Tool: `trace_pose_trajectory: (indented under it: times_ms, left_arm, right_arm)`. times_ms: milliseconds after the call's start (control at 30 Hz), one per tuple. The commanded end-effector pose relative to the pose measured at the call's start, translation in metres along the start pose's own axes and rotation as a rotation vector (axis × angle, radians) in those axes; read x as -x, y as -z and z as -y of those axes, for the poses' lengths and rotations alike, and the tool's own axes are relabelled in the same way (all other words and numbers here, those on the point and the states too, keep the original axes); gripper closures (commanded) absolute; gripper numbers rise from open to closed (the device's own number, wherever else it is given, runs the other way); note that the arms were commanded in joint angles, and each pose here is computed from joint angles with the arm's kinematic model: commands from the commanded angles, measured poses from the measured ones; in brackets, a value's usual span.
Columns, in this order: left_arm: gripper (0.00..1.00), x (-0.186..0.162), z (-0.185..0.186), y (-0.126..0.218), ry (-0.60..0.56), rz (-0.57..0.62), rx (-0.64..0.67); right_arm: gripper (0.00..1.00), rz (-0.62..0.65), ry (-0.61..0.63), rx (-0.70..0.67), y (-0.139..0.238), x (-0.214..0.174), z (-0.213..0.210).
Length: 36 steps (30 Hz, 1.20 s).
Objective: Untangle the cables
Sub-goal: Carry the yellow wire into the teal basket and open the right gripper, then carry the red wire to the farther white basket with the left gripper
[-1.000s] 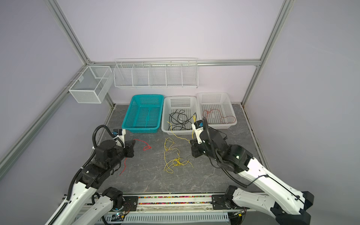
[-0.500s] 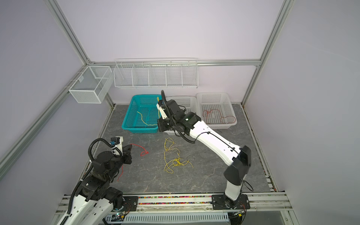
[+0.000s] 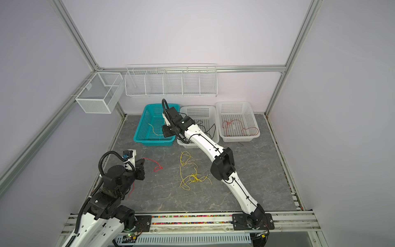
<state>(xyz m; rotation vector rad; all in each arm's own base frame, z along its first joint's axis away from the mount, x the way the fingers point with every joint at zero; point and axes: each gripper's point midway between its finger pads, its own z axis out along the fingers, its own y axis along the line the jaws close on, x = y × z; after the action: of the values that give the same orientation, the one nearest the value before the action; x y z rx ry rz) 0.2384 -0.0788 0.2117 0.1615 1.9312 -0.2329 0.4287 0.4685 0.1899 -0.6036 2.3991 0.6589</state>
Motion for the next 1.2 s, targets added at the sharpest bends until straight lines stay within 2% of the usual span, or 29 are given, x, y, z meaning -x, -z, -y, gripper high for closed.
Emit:
trace_pose_trajectory:
  times_ms: [0, 200, 400, 500, 633, 800, 1067, 1133, 1167]
  left_arm:
    - [1.0, 0.012, -0.001, 0.004, -0.021, 0.039, 0.008]
    - [1.0, 0.011, -0.001, 0.004, -0.021, 0.039, 0.006]
    - [1.0, 0.011, -0.001, 0.003, -0.021, 0.036, 0.006]
    - [1.0, 0.01, -0.001, 0.004, -0.021, 0.036, 0.006]
    - [1.0, 0.009, -0.001, 0.003, -0.023, 0.033, 0.007]
    - [1.0, 0.009, -0.001, 0.002, -0.023, 0.032, 0.009]
    - [1.0, 0.008, 0.005, 0.001, -0.044, 0.023, -0.014]
    - [1.0, 0.008, 0.009, 0.0, -0.051, 0.022, -0.027]
    - [1.0, 0.009, 0.01, 0.0, -0.054, 0.021, -0.032]
  right_arm:
    - [0.93, 0.018, -0.007, 0.043, -0.005, 0.005, -0.007]
    - [0.84, -0.023, -0.006, 0.032, -0.022, -0.008, 0.0]
    - [0.64, -0.032, 0.019, 0.021, -0.016, -0.009, 0.001]
    - [0.55, -0.011, 0.047, -0.002, -0.002, -0.002, 0.002]
    - [0.43, 0.028, 0.087, -0.028, 0.027, 0.013, 0.0]
    - [0.38, 0.068, 0.127, -0.04, 0.072, 0.024, -0.006]
    - [0.28, 0.184, 0.16, -0.084, 0.178, 0.028, -0.009]
    - [0.22, 0.232, 0.151, -0.116, 0.209, 0.021, -0.002]
    - [0.12, 0.251, 0.147, -0.13, 0.223, 0.015, 0.002]
